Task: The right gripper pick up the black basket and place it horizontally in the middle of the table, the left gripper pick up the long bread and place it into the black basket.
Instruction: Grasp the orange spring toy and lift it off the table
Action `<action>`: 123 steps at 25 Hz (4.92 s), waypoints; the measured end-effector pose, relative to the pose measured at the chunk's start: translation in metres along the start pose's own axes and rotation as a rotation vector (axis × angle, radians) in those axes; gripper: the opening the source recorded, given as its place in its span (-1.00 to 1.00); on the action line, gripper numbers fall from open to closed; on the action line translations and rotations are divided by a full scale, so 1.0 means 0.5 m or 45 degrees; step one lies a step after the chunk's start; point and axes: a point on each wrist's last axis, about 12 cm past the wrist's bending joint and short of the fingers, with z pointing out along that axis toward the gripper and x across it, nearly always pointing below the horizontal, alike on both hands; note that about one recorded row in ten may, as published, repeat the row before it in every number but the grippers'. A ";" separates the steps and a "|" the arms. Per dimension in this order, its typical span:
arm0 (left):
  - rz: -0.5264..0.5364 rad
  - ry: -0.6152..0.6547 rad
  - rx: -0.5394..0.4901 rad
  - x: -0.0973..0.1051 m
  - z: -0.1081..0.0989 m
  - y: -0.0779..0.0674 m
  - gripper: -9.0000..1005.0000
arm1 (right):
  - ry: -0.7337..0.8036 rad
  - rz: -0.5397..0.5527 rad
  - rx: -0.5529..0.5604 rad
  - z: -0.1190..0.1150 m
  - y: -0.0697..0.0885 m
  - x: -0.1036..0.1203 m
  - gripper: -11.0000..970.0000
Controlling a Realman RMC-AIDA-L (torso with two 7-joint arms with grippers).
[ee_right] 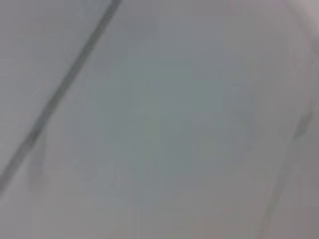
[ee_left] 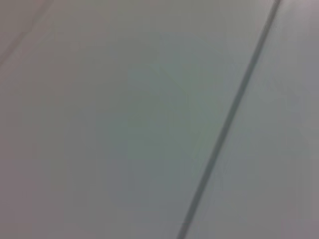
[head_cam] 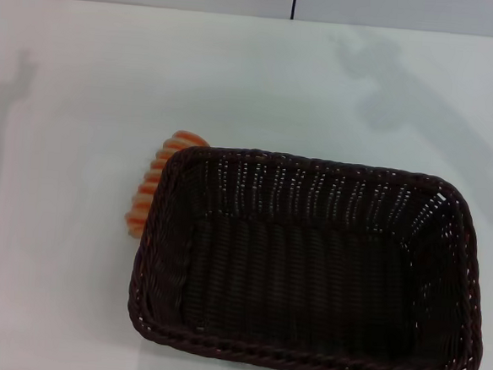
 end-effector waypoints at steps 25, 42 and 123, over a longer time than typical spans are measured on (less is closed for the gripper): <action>-0.227 0.264 0.424 0.045 0.018 -0.118 0.71 | -0.482 0.308 1.039 -0.166 0.025 0.305 -0.24; 0.069 0.858 0.135 0.064 0.124 -0.163 0.70 | -0.339 0.318 1.082 -0.221 0.008 0.410 -0.24; 0.568 2.079 0.167 0.117 0.139 -0.391 0.59 | -0.243 0.238 0.992 -0.177 -0.032 0.409 -0.25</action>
